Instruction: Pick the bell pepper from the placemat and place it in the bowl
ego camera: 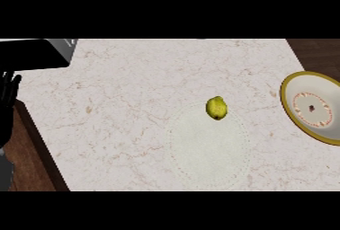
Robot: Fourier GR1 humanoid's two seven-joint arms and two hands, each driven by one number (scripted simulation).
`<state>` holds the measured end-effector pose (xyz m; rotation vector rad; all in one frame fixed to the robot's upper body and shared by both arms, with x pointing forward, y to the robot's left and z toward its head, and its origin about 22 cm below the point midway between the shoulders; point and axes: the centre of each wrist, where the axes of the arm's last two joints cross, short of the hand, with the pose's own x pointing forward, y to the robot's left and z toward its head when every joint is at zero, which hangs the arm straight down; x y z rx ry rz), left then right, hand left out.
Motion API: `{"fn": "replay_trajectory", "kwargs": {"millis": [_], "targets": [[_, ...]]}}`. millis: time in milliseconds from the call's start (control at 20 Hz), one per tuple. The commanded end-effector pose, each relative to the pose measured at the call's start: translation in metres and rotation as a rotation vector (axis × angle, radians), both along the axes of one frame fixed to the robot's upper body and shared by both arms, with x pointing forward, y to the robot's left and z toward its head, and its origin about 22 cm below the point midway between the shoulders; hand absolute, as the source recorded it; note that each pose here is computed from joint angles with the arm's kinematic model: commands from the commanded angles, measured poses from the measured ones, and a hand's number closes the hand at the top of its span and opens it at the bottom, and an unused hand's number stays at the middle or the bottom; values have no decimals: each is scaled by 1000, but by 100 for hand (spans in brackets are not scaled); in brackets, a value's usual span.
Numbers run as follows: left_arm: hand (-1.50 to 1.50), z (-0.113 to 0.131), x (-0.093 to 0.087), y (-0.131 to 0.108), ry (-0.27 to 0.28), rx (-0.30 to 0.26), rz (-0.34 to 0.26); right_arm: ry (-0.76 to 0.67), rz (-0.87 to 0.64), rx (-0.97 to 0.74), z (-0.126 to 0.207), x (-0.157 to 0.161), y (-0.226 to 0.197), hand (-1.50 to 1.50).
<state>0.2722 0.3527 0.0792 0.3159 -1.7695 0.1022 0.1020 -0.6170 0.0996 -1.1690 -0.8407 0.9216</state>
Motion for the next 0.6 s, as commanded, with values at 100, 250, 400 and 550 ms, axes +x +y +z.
{"fn": "replay_trajectory", "kwargs": {"millis": [100, 250, 400, 550], "targets": [[0, 1, 7, -3, 10, 6, -31, -237, 15, 86, 55, -55, -40, 150], [0, -6, 7, -6, 13, 7, -51, -339, 85, 74, 88, -69, -49, 150], [0, -10, 4, -4, 11, -3, -73, -415, 135, 115, 104, -75, -53, 150], [0, 7, 21, -17, -9, 5, -67, -475, 185, 227, 118, -63, -53, 150]]}}
